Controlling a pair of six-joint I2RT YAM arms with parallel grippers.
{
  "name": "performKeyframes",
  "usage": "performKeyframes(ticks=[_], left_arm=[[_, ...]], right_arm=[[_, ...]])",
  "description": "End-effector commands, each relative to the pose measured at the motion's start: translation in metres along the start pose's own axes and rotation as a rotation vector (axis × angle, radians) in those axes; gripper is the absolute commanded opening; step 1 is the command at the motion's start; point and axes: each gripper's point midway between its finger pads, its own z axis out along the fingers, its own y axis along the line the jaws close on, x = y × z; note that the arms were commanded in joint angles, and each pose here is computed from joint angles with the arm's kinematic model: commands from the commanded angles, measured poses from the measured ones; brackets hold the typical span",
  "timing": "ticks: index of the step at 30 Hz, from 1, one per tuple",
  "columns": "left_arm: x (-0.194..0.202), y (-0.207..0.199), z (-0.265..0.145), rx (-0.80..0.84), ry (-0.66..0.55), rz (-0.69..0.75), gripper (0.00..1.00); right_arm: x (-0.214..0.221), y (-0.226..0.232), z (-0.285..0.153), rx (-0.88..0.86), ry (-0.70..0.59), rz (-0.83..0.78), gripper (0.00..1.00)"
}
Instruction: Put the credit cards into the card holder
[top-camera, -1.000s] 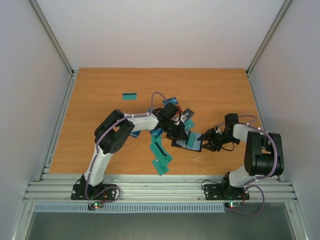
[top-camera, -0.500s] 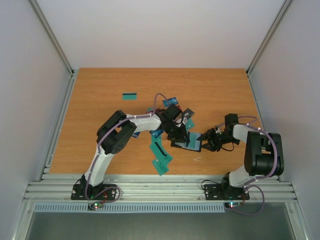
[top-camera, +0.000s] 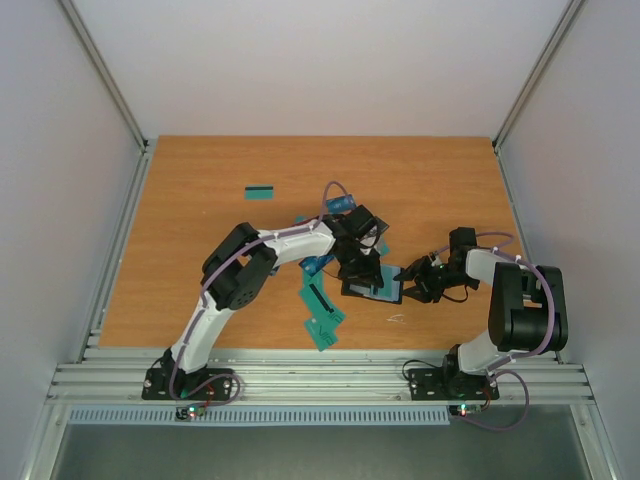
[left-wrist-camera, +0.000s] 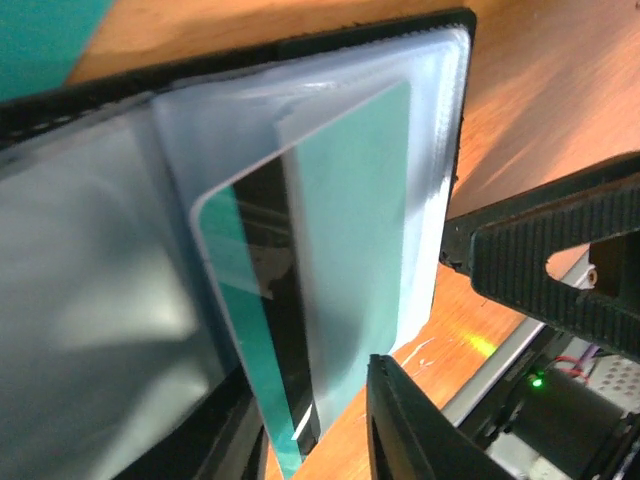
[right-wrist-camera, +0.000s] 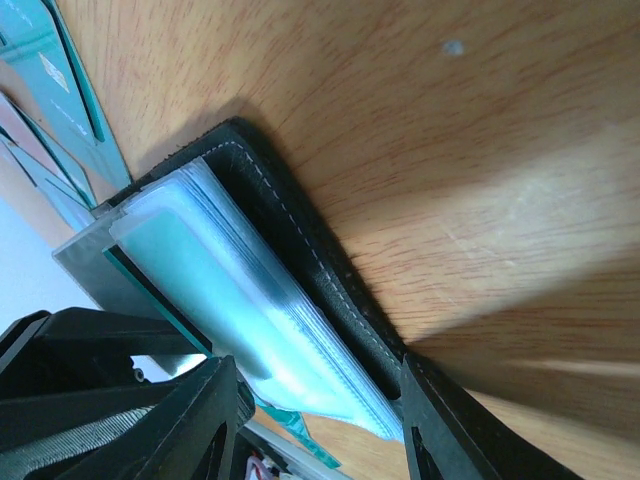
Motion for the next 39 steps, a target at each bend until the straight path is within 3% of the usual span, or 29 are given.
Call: performKeyframes(ticks=[1, 9, 22, 39], left_arm=[[0.009, 0.007, 0.007, -0.100, 0.047, 0.035, 0.30], [0.007, 0.011, -0.001, -0.200, 0.050, 0.081, 0.45], [-0.005, 0.013, 0.018, -0.262, 0.102, 0.141, 0.43], [0.003, -0.015, 0.016, -0.237, 0.118, 0.281, 0.44]], right_arm=[[0.000, -0.007, 0.004, 0.016, -0.005, 0.011, 0.47], [0.002, -0.009, 0.005, 0.011, -0.003, 0.020, 0.47], [-0.003, -0.008, 0.008, 0.012, 0.001, 0.018, 0.47], [-0.014, -0.002, -0.001, 0.073, -0.023, -0.038, 0.47]])
